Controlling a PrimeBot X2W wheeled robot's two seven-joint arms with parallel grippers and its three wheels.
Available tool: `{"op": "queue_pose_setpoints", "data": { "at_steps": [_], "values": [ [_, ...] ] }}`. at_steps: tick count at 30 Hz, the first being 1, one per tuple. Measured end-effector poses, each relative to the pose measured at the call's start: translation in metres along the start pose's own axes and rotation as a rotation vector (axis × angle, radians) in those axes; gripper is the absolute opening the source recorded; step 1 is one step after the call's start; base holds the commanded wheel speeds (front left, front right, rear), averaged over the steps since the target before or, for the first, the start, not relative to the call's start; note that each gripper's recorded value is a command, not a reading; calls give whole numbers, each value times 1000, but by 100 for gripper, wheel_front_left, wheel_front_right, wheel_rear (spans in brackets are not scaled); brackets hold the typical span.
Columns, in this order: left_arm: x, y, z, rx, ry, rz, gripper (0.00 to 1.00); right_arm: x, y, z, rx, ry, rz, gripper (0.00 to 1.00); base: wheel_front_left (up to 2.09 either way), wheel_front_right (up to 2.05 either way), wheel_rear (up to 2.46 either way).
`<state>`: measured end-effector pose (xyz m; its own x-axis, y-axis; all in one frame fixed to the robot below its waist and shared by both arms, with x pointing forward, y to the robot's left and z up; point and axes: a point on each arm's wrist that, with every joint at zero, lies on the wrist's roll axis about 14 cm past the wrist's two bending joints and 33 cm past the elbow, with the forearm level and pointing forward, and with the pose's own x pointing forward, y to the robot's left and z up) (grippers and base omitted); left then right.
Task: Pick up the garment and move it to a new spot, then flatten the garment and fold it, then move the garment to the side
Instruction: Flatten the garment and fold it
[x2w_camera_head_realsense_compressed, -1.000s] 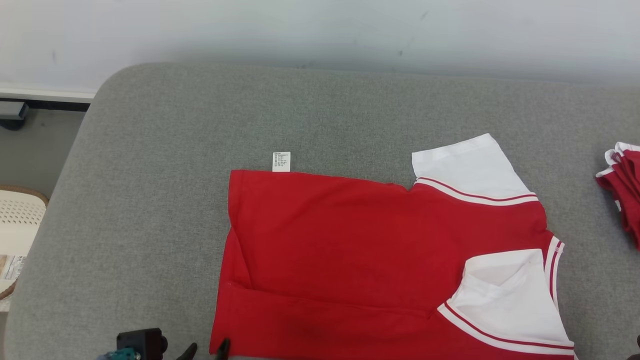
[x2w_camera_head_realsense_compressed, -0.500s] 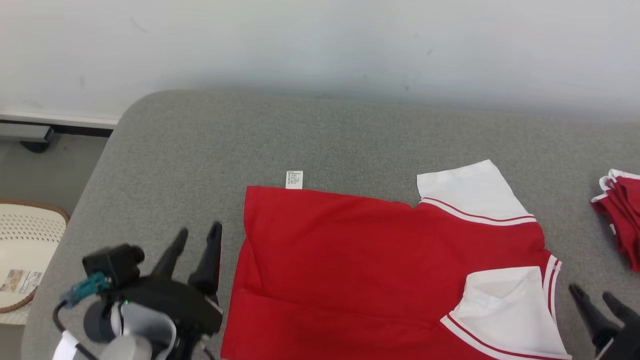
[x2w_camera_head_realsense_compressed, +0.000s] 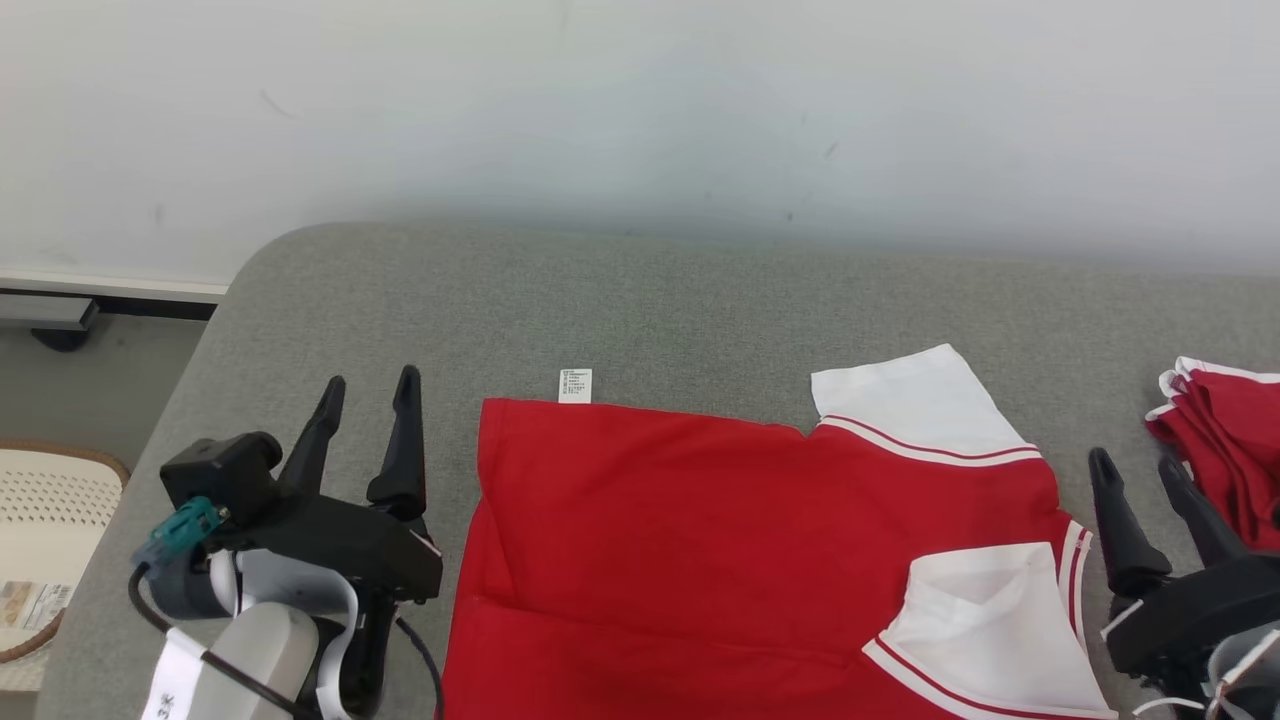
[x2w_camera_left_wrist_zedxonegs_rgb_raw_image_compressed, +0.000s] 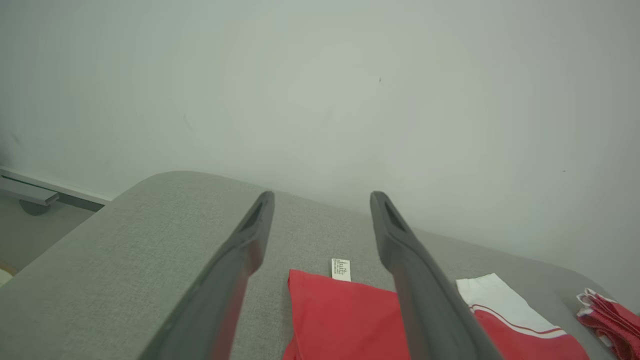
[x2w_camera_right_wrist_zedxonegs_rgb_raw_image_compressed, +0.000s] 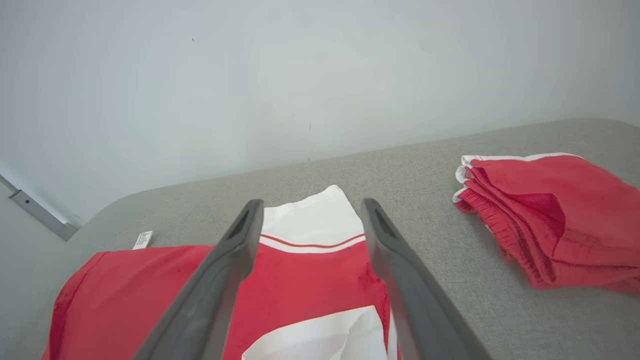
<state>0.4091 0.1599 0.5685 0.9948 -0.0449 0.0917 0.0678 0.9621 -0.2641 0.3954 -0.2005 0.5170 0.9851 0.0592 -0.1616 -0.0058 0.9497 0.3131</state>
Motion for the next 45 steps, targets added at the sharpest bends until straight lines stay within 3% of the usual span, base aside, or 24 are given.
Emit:
{"op": "queue_pose_setpoints", "data": {
  "at_steps": [9,17,37,45],
  "values": [
    [-4,11,-26,96,96,5,100,1,32,16,-78,-165,81,100,0,0,0],
    [-9,21,-40,159,131,5,100,-1,26,14,-139,-199,59,100,0,0,0],
    [-5,22,-59,163,167,-2,100,0,19,3,-125,-170,42,100,0,0,0],
    [7,24,-63,159,222,8,100,8,14,-11,-106,-62,27,100,0,0,0]
  ]
}}
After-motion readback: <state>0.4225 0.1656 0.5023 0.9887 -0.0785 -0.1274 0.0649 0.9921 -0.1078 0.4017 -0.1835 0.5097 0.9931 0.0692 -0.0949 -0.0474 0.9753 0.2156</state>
